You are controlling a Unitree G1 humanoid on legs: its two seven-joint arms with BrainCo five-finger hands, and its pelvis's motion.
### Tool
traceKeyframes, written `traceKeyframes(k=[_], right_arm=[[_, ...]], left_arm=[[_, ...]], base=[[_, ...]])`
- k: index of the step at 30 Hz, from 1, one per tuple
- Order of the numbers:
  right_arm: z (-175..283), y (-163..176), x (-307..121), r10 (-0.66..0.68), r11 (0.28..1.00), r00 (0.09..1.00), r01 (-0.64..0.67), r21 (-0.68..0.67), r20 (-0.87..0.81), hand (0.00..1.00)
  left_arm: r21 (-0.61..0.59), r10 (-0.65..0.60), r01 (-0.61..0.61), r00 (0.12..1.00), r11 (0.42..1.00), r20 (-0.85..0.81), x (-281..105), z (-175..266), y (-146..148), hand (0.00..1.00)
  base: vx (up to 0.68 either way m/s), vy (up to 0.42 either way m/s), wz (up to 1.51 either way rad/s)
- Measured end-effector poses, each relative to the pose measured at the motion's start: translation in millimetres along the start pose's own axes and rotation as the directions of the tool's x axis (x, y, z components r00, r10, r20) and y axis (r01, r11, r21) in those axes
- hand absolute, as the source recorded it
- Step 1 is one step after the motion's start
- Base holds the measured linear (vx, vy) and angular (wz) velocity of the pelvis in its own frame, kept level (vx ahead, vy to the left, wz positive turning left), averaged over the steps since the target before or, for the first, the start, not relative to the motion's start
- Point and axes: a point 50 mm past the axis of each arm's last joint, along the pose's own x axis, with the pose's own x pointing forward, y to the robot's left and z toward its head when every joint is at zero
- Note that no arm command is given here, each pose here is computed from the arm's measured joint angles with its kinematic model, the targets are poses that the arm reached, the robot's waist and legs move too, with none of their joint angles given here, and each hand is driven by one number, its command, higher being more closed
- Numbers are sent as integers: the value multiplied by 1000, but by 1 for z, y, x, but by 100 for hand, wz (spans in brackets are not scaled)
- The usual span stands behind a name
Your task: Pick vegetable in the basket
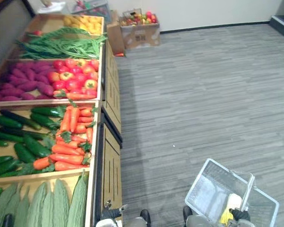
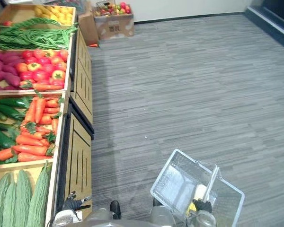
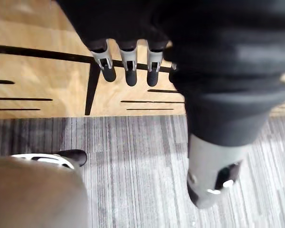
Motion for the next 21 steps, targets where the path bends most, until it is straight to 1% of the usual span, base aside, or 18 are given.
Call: traceKeyframes(k=[4,7,8,11,13,15,17,20,21], right_arm=[[0,5,-1,11,1000,1000,-11,12,2,100],[8,9,0,17,1000,999,-17,23,32,100],[9,8,0,13,999,999,-14,32,38,100],[10,6,0,0,999,999,-2,43,52,100],[17,4,2,-3,999,997,0,40,71,100],[26,0,5,-13,999,995,9,43,95,100],[26,-1,5,-20,999,996,16,48,91,100],[22,0,4,-19,998,997,14,55,77,100],[30,-4,7,-34,997,995,27,71,89,100]], left_arm=[[45,-22,22,1000,999,14,2,4,-2,0],[120,-51,47,998,992,30,2,7,-5,0],[157,-53,46,998,986,39,3,9,-2,0],[193,-64,56,997,980,35,3,8,-2,0],[192,-60,53,998,980,31,3,7,-1,0],[189,-58,51,998,981,33,4,11,-3,0],[188,-46,41,999,981,25,4,10,-1,0],[167,-16,13,1000,986,17,6,9,5,0],[155,-39,37,999,987,12,5,9,-5,0]], base=[[202,88,-45],[165,42,-37],[122,21,-17],[181,7,-3],[169,-53,5],[203,-150,8],[303,-286,17],[374,-408,22],[304,-382,28]])
